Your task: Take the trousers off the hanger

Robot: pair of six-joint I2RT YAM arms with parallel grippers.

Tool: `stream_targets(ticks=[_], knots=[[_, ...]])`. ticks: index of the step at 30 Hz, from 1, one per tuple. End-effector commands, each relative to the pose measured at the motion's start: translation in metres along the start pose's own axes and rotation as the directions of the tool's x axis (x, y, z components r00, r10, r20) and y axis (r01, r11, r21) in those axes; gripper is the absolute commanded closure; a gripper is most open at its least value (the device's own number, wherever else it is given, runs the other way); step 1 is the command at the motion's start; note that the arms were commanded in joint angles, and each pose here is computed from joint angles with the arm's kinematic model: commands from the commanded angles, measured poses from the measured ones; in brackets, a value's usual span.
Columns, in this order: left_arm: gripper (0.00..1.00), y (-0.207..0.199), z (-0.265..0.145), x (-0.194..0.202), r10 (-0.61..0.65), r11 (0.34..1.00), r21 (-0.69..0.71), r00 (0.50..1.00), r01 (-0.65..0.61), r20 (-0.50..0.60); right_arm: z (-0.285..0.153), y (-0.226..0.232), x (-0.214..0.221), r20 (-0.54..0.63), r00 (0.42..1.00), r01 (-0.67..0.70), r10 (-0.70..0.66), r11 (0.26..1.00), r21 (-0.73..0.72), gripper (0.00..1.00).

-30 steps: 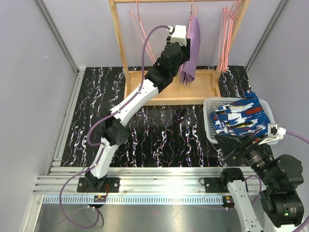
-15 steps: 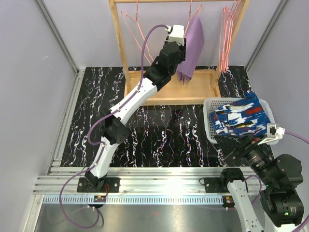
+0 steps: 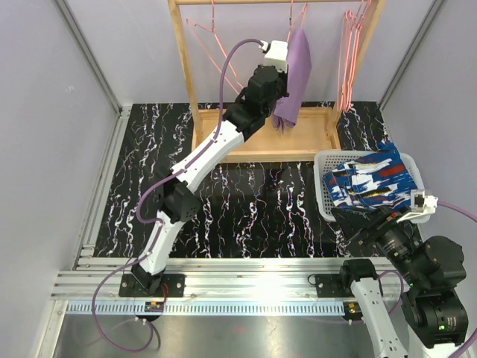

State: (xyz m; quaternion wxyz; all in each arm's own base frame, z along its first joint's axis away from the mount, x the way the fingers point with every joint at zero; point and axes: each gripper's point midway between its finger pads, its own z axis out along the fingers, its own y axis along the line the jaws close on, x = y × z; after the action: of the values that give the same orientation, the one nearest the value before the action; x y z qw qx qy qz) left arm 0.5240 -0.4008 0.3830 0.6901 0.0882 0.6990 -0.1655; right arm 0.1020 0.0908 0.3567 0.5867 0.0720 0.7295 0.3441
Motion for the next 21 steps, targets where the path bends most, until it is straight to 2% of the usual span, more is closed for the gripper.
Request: stream_targets(ticks=[1,8,21], knots=[[1.0,0.006,-0.024,-0.089,-0.145,0.989,0.035,0.974,0.141,0.174,-0.001,0.0,-0.005,0.022,0.999,0.032,-0.032,0.999,-0.003,0.12],[1.0,0.007,-0.06,-0.15,-0.245,0.969,0.092,0.935,0.229,0.255,-0.005,0.002,-0.007,0.026,0.999,0.036,-0.036,0.999,0.002,0.12],[1.0,0.018,-0.094,-0.183,-0.239,0.971,0.087,0.932,0.224,0.271,-0.006,0.001,-0.006,0.036,0.999,0.035,-0.035,0.999,0.003,0.12]])
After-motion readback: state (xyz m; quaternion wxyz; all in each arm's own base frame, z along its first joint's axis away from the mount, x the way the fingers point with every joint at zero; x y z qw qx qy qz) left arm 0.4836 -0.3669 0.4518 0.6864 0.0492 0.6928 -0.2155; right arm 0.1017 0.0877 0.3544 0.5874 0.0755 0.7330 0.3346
